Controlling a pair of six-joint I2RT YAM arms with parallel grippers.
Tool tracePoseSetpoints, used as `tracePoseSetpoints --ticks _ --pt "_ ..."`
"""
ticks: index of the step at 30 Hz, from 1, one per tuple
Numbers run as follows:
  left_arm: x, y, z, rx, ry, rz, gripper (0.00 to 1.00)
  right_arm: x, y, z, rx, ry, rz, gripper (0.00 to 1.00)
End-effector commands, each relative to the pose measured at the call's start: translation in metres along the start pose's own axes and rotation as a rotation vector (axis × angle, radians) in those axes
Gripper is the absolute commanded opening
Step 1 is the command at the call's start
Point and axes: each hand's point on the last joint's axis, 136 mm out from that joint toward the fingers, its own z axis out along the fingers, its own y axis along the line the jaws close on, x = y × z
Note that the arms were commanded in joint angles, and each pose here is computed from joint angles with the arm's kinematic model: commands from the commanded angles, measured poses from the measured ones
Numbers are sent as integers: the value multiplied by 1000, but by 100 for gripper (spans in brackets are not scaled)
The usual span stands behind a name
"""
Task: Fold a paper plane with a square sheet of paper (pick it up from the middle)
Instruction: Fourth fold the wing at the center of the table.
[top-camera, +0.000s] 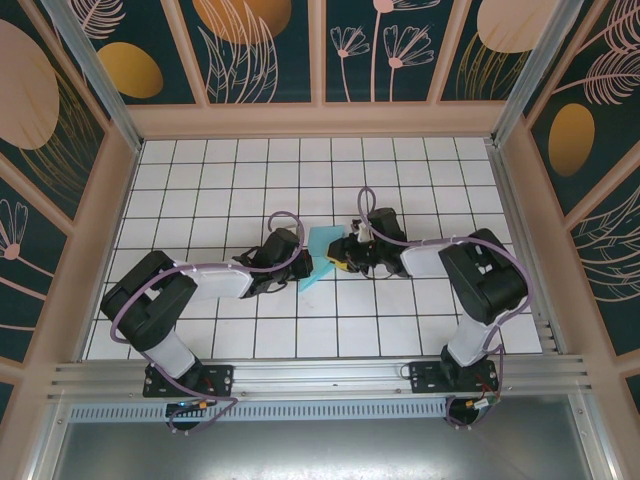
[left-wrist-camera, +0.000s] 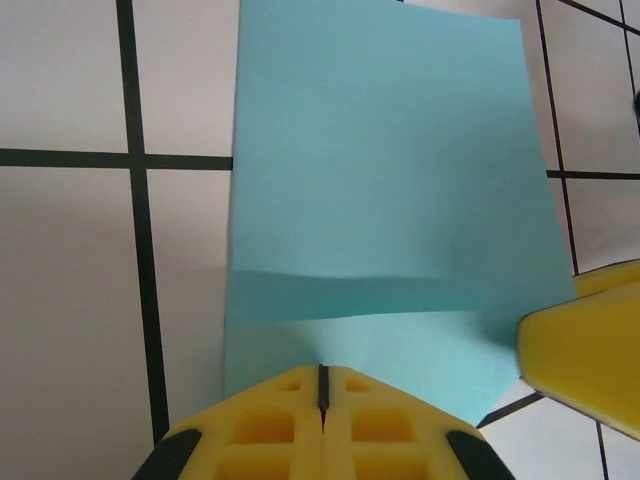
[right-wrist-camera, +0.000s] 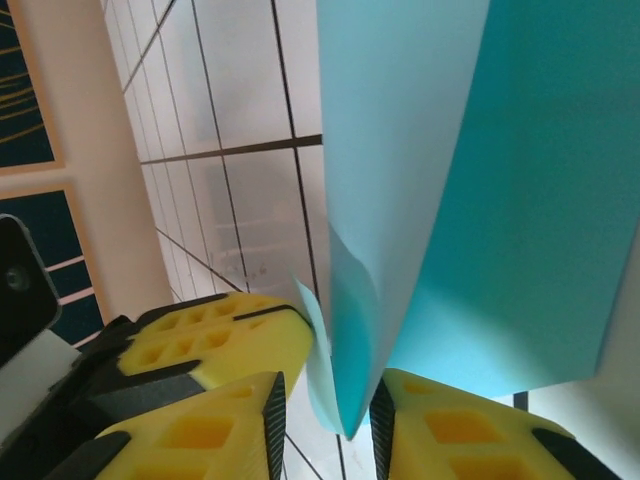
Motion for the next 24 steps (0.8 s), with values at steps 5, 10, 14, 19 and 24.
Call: tracePoseSetpoints --ticks 5,10,14,19,24 --pt "4 9 2 -45 10 -13 8 -6 9 9 -28 8 -28 18" --pt "-8 -2 -8 -23 -24 8 19 -18 -2 1 70 -67 -10 2" --pt "-25 -24 -28 65 -96 64 34 -29 -5 -20 155 -139 -3 0" --pt "-33 -57 -48 219 -139 189 54 -36 -3 -34 212 -174 32 0" --pt "-28 -68 -50 295 -144 274 64 -39 0 -35 214 -165 100 0"
